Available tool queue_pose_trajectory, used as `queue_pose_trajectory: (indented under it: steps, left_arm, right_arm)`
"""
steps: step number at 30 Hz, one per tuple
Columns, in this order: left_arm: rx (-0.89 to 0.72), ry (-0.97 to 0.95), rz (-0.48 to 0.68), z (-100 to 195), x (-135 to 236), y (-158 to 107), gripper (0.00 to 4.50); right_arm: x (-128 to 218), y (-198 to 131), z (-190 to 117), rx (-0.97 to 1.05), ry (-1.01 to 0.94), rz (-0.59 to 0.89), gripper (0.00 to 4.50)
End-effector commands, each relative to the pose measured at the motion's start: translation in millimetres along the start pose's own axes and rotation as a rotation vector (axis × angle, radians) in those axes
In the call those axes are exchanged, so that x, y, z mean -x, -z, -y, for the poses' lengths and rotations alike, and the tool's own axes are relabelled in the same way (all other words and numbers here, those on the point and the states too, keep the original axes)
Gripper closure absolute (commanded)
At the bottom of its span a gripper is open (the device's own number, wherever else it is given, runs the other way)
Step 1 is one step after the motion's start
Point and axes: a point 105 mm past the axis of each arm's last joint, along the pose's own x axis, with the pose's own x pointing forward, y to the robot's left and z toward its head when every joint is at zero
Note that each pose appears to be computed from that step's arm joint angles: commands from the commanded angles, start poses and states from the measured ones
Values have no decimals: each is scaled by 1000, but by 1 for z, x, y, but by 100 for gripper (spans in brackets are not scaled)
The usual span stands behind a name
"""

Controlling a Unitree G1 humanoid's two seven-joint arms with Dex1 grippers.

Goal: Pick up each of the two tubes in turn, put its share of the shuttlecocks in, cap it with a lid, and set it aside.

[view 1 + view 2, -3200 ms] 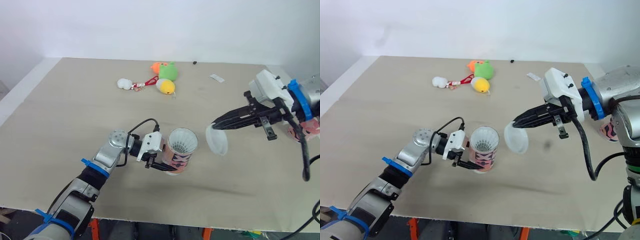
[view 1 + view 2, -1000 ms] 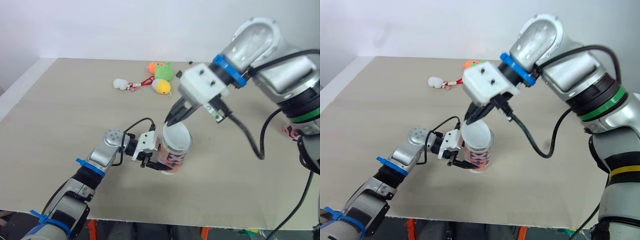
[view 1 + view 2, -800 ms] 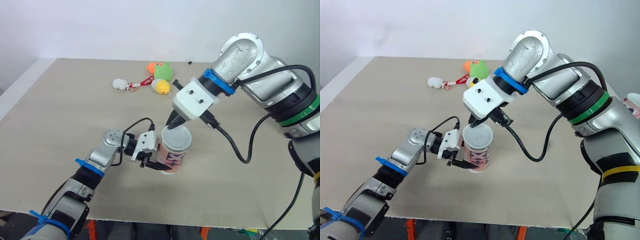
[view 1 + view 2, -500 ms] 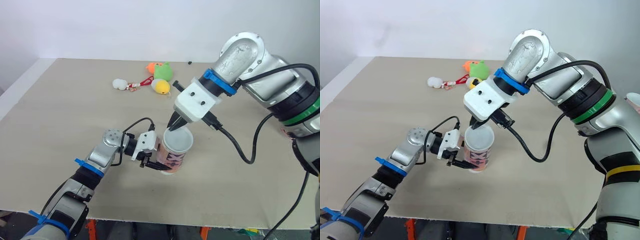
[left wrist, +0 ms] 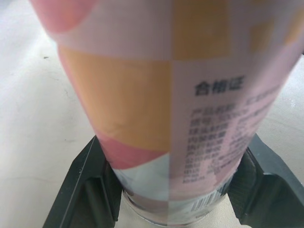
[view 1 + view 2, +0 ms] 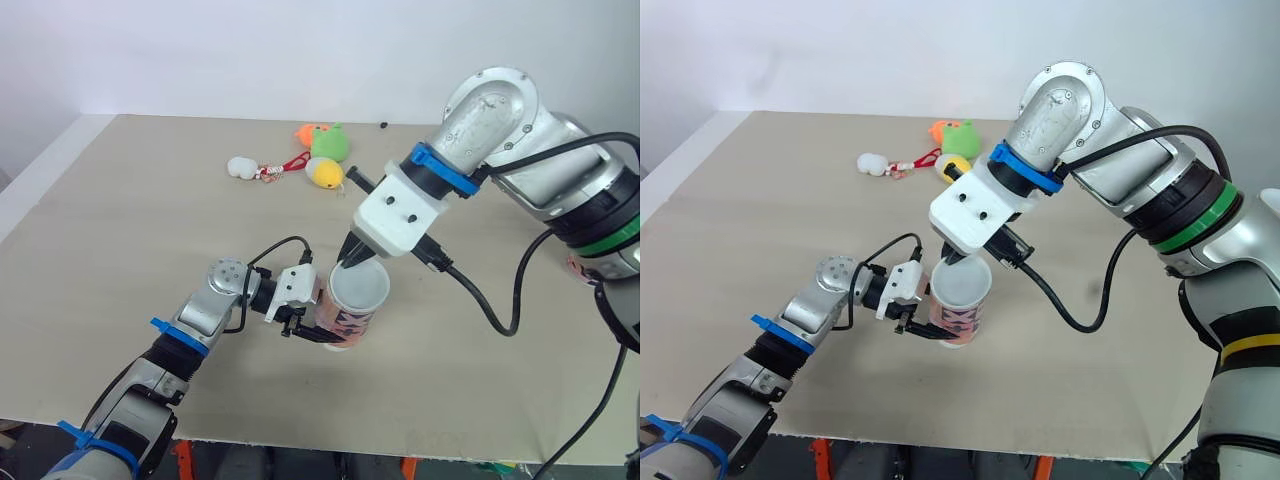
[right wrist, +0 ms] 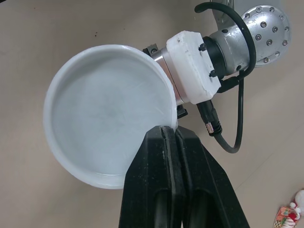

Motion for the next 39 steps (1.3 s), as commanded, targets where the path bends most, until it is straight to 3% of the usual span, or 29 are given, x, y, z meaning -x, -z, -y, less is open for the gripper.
queue_pose_trajectory:
  steps: [1, 5, 6, 11, 17, 22, 25, 28, 29, 34, 39]
  left_arm:
    - [100, -24, -85, 4, 7, 28, 203]
    - [101, -26, -85, 4, 8, 28, 203]
    - [102, -27, -85, 4, 8, 28, 203]
    - [105, -36, -80, 3, 9, 28, 203]
    - [109, -39, -75, 4, 8, 28, 203]
    - [110, -40, -77, 4, 9, 28, 203]
    - [109, -43, -78, 4, 10, 29, 203]
    - [109, -46, -80, 4, 11, 29, 203]
    - [109, -46, -80, 4, 11, 29, 203]
    - [110, -44, -83, 4, 12, 30, 203]
    - [107, -39, -90, 2, 13, 29, 203]
  right_arm:
    - [-8, -5, -10, 55, -73, -6, 431]
    - [-12, -1, -13, 66, -83, -29, 313]
    - [-12, 0, -13, 68, -81, -30, 254]
    - [-8, -1, -5, 50, -17, -1, 116]
    - [0, -2, 0, 6, 44, 32, 116]
    - [42, -13, 14, -112, 198, 154, 116]
    - [58, -14, 7, -194, 236, 216, 116]
    - [60, -8, -6, -282, 245, 251, 185]
    - [58, -7, -12, -298, 236, 255, 253]
    - [47, 1, -29, -387, 234, 288, 435]
    - [30, -6, -33, -416, 238, 340, 444]
